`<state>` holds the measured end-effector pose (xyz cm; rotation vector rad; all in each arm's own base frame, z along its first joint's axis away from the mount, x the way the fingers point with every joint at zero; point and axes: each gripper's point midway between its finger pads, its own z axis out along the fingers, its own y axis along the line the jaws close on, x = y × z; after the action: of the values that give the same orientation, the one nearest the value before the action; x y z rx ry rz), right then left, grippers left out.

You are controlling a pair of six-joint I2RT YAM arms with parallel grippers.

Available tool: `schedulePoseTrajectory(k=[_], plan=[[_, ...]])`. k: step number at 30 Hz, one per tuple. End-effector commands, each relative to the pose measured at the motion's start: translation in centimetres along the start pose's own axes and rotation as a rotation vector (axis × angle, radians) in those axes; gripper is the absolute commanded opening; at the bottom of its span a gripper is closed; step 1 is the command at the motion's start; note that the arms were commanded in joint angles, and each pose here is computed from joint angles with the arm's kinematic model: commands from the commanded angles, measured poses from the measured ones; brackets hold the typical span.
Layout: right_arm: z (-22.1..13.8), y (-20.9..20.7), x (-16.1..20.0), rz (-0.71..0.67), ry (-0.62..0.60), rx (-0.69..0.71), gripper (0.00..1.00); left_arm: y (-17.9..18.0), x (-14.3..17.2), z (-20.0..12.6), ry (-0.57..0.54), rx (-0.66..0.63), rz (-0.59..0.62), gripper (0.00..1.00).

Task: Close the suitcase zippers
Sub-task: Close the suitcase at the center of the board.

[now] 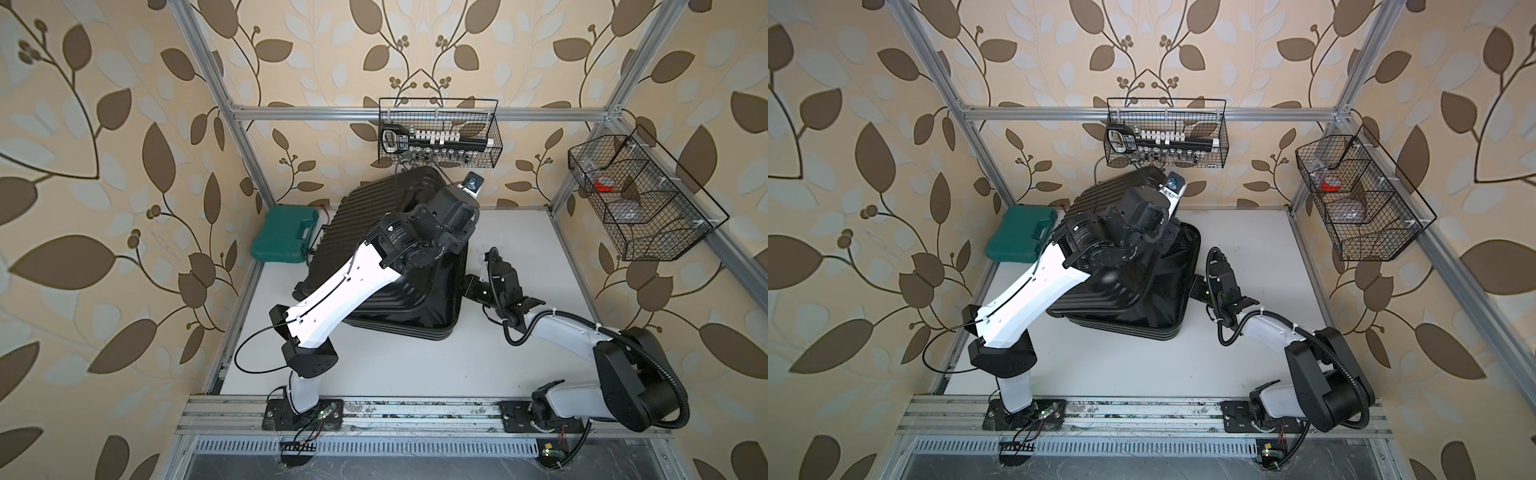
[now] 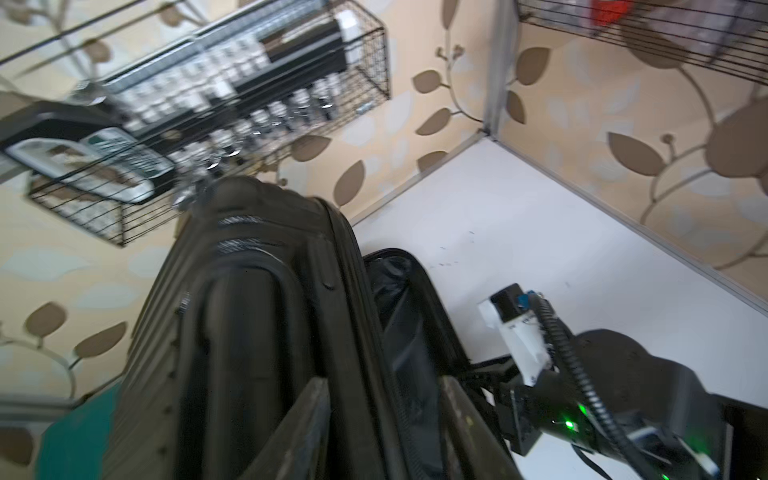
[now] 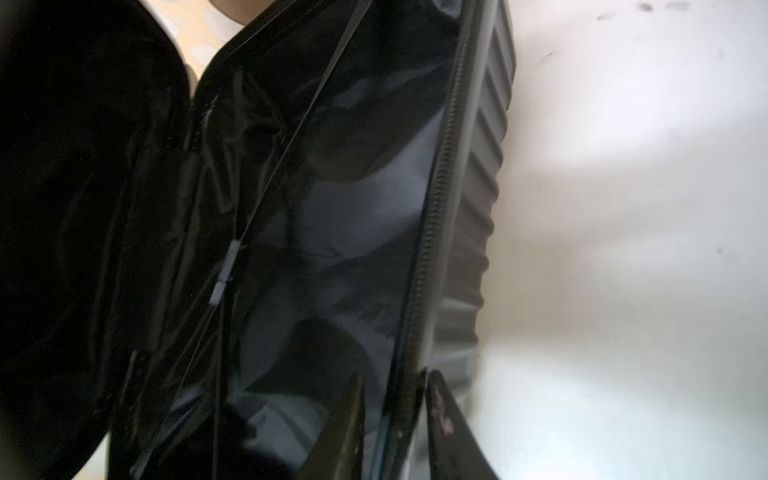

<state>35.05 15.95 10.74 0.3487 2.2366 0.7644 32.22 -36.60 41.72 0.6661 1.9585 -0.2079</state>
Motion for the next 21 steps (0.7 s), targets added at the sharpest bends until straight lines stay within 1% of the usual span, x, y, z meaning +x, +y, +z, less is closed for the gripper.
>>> schedulePoseTrajectory(k=[1,6,8,14,17,21], plan=[[-0.8,-0.2,0.9,-0.027,0.015,-0.026,0.29,-2.4,-0.5,1.3,-0.019,0.120,-0.078,0.49],[-1.7,-0.4,2.8,-0.045,0.044,-0.065,0.33,-3.2,2.0,2.9,0.055,0.127,-0.084,0.55],[-2.0,0.1,3.7,-0.062,0.046,-0.088,0.35,-3.9,3.5,3.6,0.101,0.152,-0.081,0.59],[-2.1,2.4,5.5,-0.117,0.055,-0.153,0.38,-5.1,8.1,5.7,0.249,0.167,-0.093,0.60],[-2.6,2.0,5.2,-0.118,0.019,-0.122,0.38,-5.3,10.5,6.6,0.325,0.161,-0.108,0.59],[-3.9,0.1,3.7,-0.142,-0.055,-0.010,0.39,-5.5,13.1,7.3,0.404,0.145,-0.103,0.57]])
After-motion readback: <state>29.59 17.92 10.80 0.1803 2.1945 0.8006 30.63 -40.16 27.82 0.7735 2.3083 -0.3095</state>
